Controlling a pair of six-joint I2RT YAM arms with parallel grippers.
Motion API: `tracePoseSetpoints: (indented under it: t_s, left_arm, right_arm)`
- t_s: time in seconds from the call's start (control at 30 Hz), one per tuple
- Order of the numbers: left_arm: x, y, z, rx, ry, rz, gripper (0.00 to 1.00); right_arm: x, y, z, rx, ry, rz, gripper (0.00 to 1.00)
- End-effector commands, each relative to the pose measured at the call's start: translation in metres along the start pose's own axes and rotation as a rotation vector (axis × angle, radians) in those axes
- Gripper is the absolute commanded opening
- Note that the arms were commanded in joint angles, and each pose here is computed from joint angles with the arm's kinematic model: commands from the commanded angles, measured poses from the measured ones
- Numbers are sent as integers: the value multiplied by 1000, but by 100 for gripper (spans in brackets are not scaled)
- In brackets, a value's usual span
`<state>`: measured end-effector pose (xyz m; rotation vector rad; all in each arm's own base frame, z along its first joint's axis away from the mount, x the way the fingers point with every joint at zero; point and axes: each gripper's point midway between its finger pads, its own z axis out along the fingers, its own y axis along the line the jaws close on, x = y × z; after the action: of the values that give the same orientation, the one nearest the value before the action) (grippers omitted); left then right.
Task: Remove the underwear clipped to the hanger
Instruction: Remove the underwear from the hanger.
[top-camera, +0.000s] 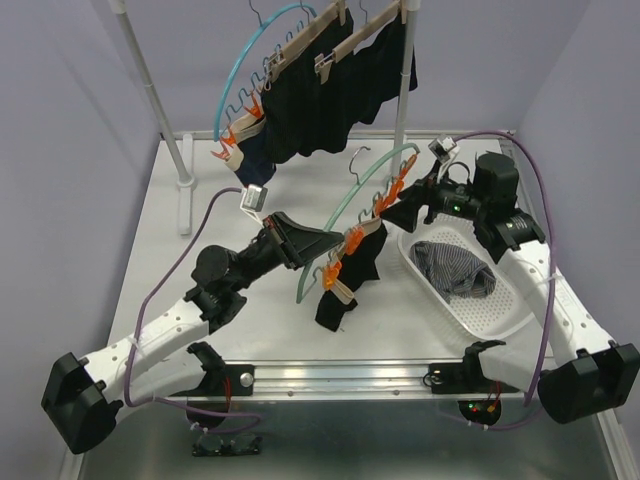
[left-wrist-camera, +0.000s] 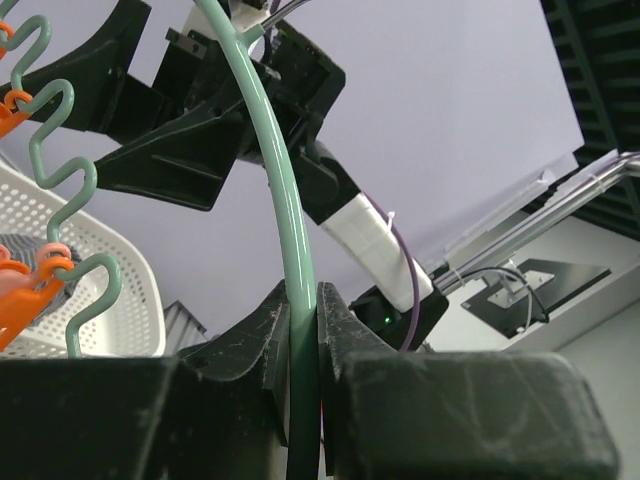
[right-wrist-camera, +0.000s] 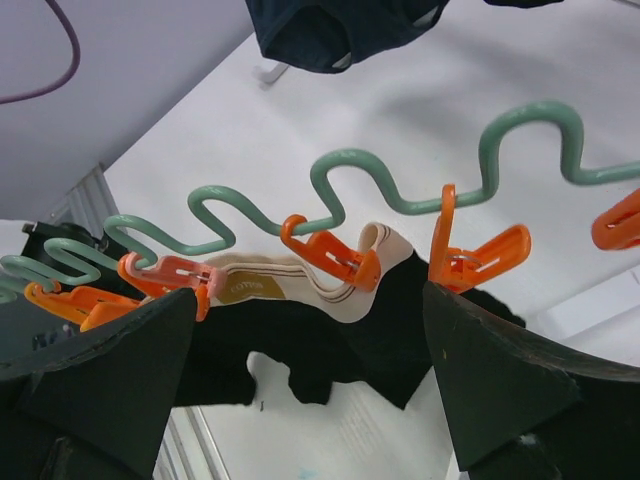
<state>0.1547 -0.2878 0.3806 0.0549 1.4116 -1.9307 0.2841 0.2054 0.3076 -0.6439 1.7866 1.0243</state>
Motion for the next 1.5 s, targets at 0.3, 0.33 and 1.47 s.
tracePoseSetpoints:
  t_s: [0.3, 0.33, 1.47]
  left_arm:
    - [-25, -48, 8, 190, -149, -17, 0]
    - [-24, -47, 9, 190, -147, -22, 0]
    - [-20, -65, 20, 271, -143, -71, 0]
  right_arm:
    - [-5, 0, 5, -4, -52, 48, 96]
    - [-6, 0, 5, -8, -53, 49, 95]
    - [3, -20, 13, 31, -40, -34, 76]
